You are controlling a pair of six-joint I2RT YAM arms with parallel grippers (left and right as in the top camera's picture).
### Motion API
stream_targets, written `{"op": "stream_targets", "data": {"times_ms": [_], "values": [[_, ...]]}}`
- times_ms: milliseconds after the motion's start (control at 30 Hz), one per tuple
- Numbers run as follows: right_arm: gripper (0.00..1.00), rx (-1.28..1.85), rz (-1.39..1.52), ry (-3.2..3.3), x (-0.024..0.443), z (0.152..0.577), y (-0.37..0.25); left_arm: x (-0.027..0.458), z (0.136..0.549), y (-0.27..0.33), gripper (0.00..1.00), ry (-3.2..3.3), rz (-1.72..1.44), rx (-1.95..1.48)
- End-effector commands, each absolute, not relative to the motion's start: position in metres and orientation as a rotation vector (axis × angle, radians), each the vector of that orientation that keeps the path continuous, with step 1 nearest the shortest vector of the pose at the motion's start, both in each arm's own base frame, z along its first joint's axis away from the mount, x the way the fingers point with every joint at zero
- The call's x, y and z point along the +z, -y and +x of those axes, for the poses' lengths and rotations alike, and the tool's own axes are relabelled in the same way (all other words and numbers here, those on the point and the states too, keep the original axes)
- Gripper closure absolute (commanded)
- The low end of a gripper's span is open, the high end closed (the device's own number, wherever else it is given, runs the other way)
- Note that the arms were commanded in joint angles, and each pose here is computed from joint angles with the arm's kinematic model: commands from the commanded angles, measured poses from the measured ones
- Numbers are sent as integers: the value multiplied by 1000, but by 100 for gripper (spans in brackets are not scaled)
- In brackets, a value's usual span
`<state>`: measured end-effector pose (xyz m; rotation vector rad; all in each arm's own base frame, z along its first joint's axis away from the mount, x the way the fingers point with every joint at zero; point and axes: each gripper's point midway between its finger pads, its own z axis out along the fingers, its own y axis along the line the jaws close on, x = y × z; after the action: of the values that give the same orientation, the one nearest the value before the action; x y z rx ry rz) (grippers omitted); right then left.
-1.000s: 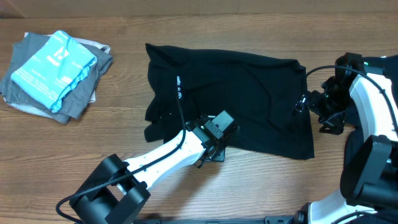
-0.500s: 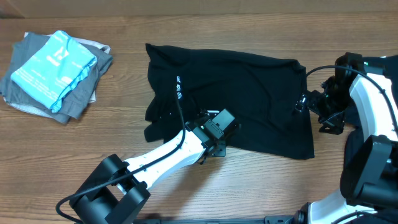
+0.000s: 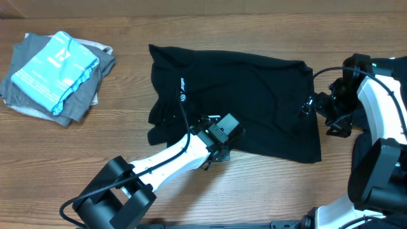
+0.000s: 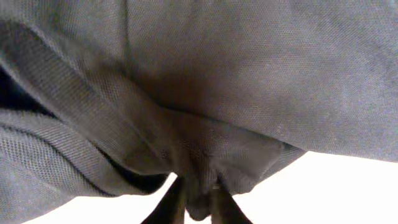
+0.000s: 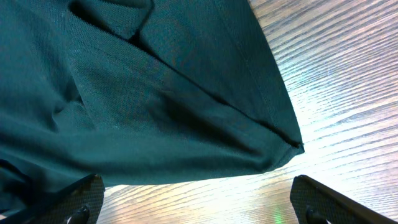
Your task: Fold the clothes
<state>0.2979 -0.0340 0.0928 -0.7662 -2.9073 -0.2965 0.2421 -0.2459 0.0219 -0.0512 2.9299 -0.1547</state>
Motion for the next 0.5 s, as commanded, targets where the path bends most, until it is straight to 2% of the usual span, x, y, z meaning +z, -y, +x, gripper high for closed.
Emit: {"op": "stream_targets", "data": {"times_ms": [0,267,467], "values": [[0,-313,-773,2920,96,298,33,18,245,244,96,-2924,-70,-144],[0,-313,-774,2924,96,299,33,66,264,254,96,-2890,27,-187],[0,-313,-773,2923,96,299,33,82,247,254,96,-2993,43,-203]]}}
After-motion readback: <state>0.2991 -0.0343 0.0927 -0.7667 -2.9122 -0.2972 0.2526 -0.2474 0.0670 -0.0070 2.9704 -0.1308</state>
